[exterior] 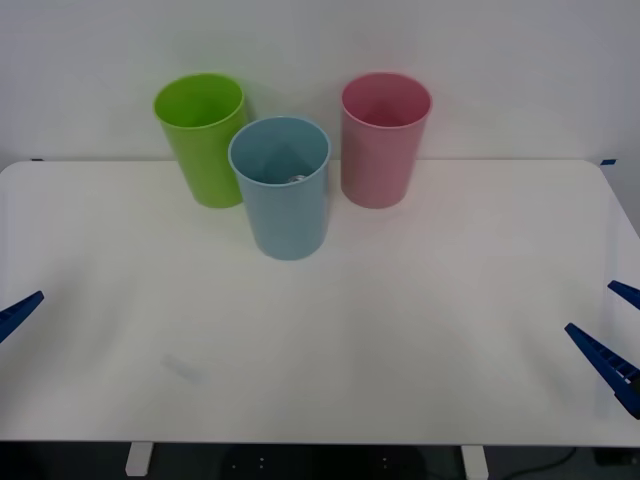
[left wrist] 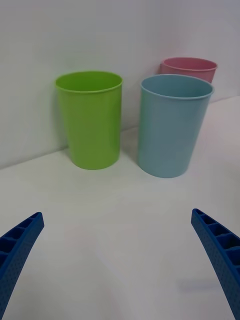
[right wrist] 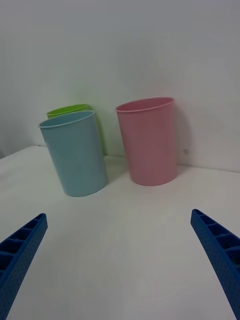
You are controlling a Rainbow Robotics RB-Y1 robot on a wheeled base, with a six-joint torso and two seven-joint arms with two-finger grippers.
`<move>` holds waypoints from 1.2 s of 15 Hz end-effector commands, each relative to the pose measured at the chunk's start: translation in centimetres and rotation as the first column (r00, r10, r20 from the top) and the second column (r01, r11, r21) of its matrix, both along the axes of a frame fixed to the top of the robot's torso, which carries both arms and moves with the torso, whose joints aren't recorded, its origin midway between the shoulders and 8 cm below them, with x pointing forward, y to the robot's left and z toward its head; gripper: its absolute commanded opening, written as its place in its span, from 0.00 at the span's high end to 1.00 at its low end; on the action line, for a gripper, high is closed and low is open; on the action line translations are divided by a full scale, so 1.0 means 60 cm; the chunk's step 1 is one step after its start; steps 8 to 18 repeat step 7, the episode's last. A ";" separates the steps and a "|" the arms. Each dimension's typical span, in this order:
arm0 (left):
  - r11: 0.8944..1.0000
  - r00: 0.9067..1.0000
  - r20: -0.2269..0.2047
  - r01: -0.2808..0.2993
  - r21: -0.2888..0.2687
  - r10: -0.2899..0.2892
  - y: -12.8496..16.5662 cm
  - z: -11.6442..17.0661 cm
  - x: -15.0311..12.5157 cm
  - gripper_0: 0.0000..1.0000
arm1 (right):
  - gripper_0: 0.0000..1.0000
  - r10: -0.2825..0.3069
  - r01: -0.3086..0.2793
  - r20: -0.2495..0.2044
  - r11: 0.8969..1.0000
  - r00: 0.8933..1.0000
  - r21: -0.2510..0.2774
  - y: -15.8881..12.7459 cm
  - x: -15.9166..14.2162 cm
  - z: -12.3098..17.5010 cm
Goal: Grasp the object on the table and drop it into the matching bin: aluminum can to the light blue bin, PET bottle to the pink bin.
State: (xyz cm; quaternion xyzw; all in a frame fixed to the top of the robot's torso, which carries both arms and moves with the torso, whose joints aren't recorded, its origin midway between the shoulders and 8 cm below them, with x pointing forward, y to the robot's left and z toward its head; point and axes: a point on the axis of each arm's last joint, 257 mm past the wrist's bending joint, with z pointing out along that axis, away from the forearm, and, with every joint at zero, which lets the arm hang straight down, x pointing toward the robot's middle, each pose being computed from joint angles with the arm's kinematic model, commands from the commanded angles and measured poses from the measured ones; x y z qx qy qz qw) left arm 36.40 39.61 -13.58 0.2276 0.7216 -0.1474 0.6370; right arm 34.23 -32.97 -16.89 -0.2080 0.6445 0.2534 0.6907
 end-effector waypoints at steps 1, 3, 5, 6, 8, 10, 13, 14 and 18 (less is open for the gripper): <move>1.000 1.000 -0.003 -0.007 -0.020 0.007 0.002 -0.001 -0.006 0.00 | 0.00 0.000 0.000 0.000 1.000 1.000 0.000 0.000 0.000 0.000; 0.999 1.000 -0.002 -0.014 -0.039 0.014 0.004 0.001 -0.008 0.00 | 0.00 0.000 0.000 0.000 1.000 1.000 0.000 0.000 0.000 0.000; 0.999 1.000 -0.002 -0.014 -0.039 0.014 0.004 0.001 -0.008 0.00 | 0.00 0.000 0.000 0.000 1.000 1.000 0.000 0.000 0.000 0.000; 0.999 1.000 -0.002 -0.014 -0.039 0.014 0.004 0.001 -0.008 0.00 | 0.00 0.000 0.000 0.000 1.000 1.000 0.000 0.000 0.000 0.000; 0.999 1.000 -0.002 -0.014 -0.039 0.014 0.004 0.001 -0.008 0.00 | 0.00 0.000 0.000 0.000 1.000 1.000 0.000 0.000 0.000 0.000; 0.999 1.000 -0.002 -0.014 -0.039 0.014 0.004 0.001 -0.008 0.00 | 0.00 0.000 0.000 0.000 1.000 1.000 0.000 0.000 0.000 0.000; 0.999 1.000 -0.002 -0.014 -0.039 0.014 0.004 0.001 -0.008 0.00 | 0.00 0.000 0.000 0.000 1.000 1.000 0.000 0.000 0.000 0.000; 0.999 1.000 -0.002 -0.014 -0.039 0.014 0.004 0.001 -0.008 0.00 | 0.00 0.000 0.000 0.000 1.000 1.000 0.000 0.000 0.000 0.000; 0.999 1.000 -0.002 -0.014 -0.039 0.014 0.004 0.001 -0.008 0.00 | 0.00 0.000 0.000 0.000 1.000 1.000 0.000 0.000 0.000 0.000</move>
